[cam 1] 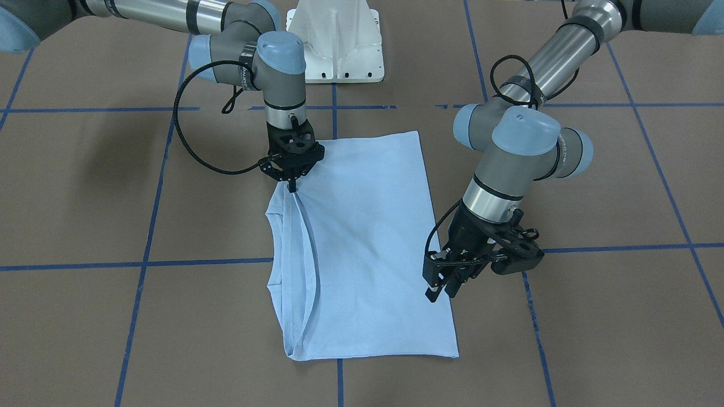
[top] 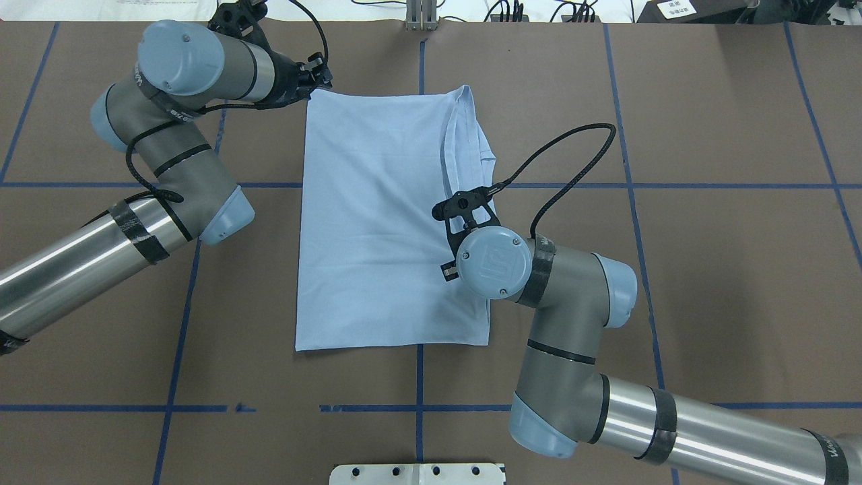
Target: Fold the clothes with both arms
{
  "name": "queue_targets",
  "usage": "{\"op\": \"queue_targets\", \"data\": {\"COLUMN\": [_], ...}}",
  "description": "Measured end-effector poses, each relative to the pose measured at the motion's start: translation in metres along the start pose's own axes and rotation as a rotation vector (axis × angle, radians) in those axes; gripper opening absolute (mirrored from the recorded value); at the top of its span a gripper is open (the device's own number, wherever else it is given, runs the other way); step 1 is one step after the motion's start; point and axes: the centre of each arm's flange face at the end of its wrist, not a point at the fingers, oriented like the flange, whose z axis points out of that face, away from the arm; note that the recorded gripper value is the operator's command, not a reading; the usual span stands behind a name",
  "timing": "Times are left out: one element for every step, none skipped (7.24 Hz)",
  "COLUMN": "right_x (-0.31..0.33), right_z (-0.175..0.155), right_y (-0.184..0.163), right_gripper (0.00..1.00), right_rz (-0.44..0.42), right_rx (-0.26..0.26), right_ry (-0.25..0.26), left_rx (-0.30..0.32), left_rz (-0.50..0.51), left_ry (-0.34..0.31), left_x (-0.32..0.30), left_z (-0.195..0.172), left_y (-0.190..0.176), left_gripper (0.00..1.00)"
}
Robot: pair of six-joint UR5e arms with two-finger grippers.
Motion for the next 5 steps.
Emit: {"op": "queue_targets", "data": {"right_x": [0.008, 0.015, 0.017, 0.018, 0.018], "right_z": [-0.004, -0.008, -0.009, -0.009, -0.011], "right_y": [0.005, 0.012, 0.016, 0.017, 0.016], "right_gripper": [0.41, 0.68, 0.70, 0.70, 0.69], "right_rz": [0.005, 0.009, 0.015, 0.024, 0.032], "right_rx": [0.002, 0.005, 0.005, 0.006, 0.008], "right_ry": [-0.003, -0.007, -0.007, -0.006, -0.007], "left_rx": [-0.001, -0.001, -0.002, -0.002, -0.002], "left_rz": [0.000, 0.000, 0.000, 0.000, 0.000], "left_ry": [0.000, 0.000, 0.000, 0.000, 0.000], "left_x": [0.000, 0.000, 0.000, 0.000, 0.000], "left_z": [0.000, 0.000, 0.000, 0.000, 0.000], "left_y": [0.000, 0.000, 0.001, 0.001, 0.001], "left_gripper": [0.50, 0.50, 0.50, 0.50, 0.50]}}
